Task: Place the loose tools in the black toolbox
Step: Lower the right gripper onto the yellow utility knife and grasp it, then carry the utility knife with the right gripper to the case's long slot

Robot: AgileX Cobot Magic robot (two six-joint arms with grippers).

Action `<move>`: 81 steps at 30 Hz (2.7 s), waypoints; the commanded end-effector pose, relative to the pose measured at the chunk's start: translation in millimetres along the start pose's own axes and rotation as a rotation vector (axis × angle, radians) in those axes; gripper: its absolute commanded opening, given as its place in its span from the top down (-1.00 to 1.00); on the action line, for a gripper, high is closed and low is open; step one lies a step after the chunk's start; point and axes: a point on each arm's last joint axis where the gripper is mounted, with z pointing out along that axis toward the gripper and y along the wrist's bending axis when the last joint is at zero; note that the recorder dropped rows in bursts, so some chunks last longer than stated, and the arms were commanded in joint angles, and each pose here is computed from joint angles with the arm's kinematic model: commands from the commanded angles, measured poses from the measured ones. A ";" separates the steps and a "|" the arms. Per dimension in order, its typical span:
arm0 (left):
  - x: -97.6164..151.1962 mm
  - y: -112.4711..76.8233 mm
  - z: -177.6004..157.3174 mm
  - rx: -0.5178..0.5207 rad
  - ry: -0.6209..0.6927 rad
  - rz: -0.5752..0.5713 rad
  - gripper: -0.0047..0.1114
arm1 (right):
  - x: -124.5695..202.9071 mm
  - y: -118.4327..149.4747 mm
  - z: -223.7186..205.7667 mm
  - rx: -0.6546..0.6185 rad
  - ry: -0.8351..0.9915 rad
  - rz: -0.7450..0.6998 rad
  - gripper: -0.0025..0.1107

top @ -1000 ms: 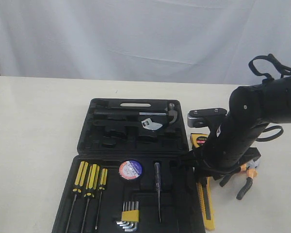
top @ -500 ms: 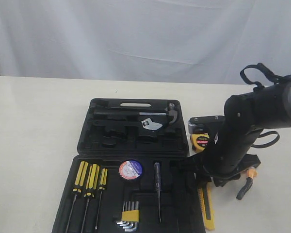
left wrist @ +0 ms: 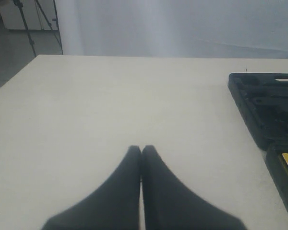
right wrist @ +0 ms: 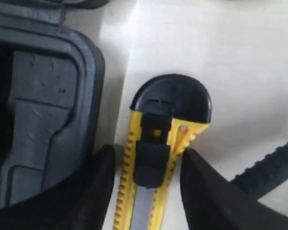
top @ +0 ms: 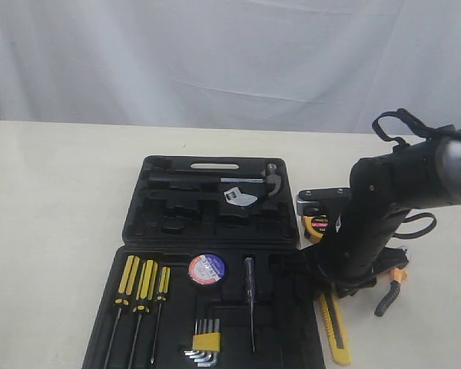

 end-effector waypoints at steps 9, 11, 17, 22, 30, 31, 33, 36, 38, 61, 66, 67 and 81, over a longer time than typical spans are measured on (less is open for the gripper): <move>0.3 -0.3 0.2 0.005 -0.004 -0.005 0.92 | 4.9 -0.2 4.0 0.009 0.052 0.003 0.96; 0.3 -0.3 0.2 0.005 -0.004 -0.005 0.92 | 5.2 -0.2 0.8 0.009 0.051 0.003 0.96; 0.3 -0.3 0.2 0.005 -0.004 -0.005 0.92 | 5.6 1.6 -39.0 -0.018 -0.015 0.072 0.96; 0.3 -0.3 0.2 0.005 -0.004 -0.005 0.92 | 11.9 20.7 -78.6 -0.114 -0.103 0.144 0.96; 0.3 -0.3 0.2 0.005 -0.004 -0.005 0.92 | 11.9 59.2 -54.9 -0.058 -0.144 0.167 0.96; 0.3 -0.3 0.2 0.005 -0.004 -0.005 0.92 | 11.5 58.8 -52.3 -0.050 -0.142 0.169 0.96; 0.3 -0.3 0.2 0.005 -0.004 -0.005 0.92 | 11.4 58.4 -45.5 -0.036 -0.127 0.176 0.96; 0.3 -0.3 0.2 0.005 -0.004 -0.005 0.92 | 11.1 58.6 -38.3 -0.030 -0.115 0.178 0.96; 0.3 -0.3 0.2 0.005 -0.004 -0.005 0.92 | 11.1 58.8 -35.9 -0.028 -0.110 0.180 0.96; 0.3 -0.3 0.2 0.005 -0.004 -0.005 0.92 | 8.7 59.4 -17.9 -0.018 -0.106 0.162 0.96; 0.3 -0.3 0.2 0.005 -0.004 -0.005 0.92 | 8.3 58.7 -17.9 -0.010 -0.111 0.148 0.96; 0.3 -0.3 0.2 0.005 -0.004 -0.005 0.92 | 8.3 58.7 -17.9 -0.010 -0.111 0.148 0.96; 0.3 -0.3 0.2 0.005 -0.004 -0.005 0.92 | 8.4 58.2 -17.9 -0.003 -0.110 0.133 0.66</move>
